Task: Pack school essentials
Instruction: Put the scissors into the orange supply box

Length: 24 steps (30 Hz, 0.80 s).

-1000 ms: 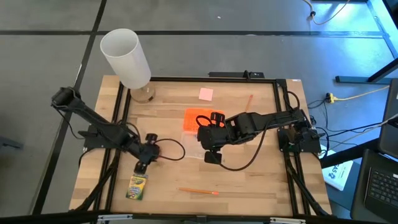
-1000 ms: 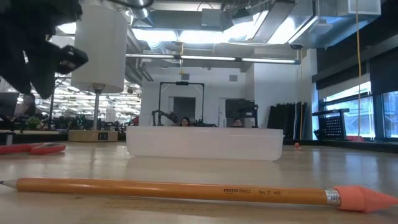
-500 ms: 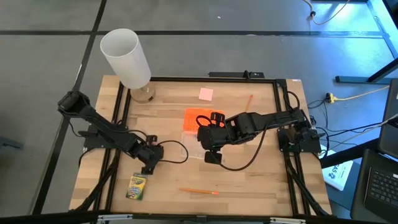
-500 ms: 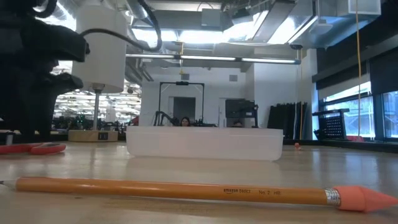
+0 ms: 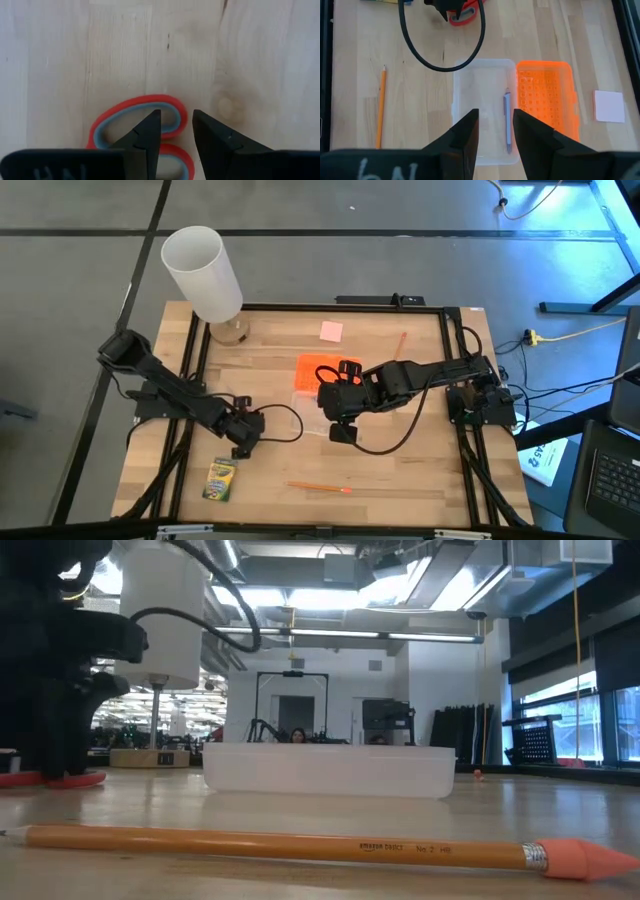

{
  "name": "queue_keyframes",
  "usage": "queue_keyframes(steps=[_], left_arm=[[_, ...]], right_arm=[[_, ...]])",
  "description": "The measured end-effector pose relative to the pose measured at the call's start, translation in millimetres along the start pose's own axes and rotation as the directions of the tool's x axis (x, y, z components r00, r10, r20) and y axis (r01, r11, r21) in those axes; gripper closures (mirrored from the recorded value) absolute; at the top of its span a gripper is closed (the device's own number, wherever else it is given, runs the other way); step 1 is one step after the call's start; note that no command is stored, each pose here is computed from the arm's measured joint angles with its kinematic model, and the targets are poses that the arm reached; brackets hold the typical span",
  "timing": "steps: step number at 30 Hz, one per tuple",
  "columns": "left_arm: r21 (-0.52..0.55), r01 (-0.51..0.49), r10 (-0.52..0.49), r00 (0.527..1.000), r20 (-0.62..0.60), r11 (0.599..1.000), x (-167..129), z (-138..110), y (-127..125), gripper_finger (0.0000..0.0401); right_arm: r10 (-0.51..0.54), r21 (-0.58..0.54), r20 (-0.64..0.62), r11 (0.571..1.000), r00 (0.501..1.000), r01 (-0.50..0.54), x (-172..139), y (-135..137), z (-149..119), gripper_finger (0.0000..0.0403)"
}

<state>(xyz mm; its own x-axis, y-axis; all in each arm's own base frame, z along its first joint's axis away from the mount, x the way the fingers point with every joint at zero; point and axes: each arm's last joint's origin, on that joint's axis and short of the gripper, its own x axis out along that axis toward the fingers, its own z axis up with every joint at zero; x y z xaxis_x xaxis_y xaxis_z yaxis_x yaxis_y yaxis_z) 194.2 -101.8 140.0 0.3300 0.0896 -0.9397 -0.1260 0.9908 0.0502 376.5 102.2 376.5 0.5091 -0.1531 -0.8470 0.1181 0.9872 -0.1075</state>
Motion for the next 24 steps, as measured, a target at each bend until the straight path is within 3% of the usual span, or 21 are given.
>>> queue_keyframes(steps=[17, 24], left_arm=[[0.014, -0.032, 0.032, 0.999, -0.035, 0.999, 10.9, -1.1, -2.5, 0.0296], [0.014, -0.026, 0.026, 0.999, -0.042, 1.000, 11.4, -1.6, -2.6, 0.0338]], right_arm=[[0.000, -0.023, -0.001, 1.000, 1.000, 0.000, 0.0, 0.0, -0.1, 0.0280], [0.000, -0.023, -0.001, 1.000, 1.000, 0.000, 0.0, 0.0, -0.1, 0.0280]])
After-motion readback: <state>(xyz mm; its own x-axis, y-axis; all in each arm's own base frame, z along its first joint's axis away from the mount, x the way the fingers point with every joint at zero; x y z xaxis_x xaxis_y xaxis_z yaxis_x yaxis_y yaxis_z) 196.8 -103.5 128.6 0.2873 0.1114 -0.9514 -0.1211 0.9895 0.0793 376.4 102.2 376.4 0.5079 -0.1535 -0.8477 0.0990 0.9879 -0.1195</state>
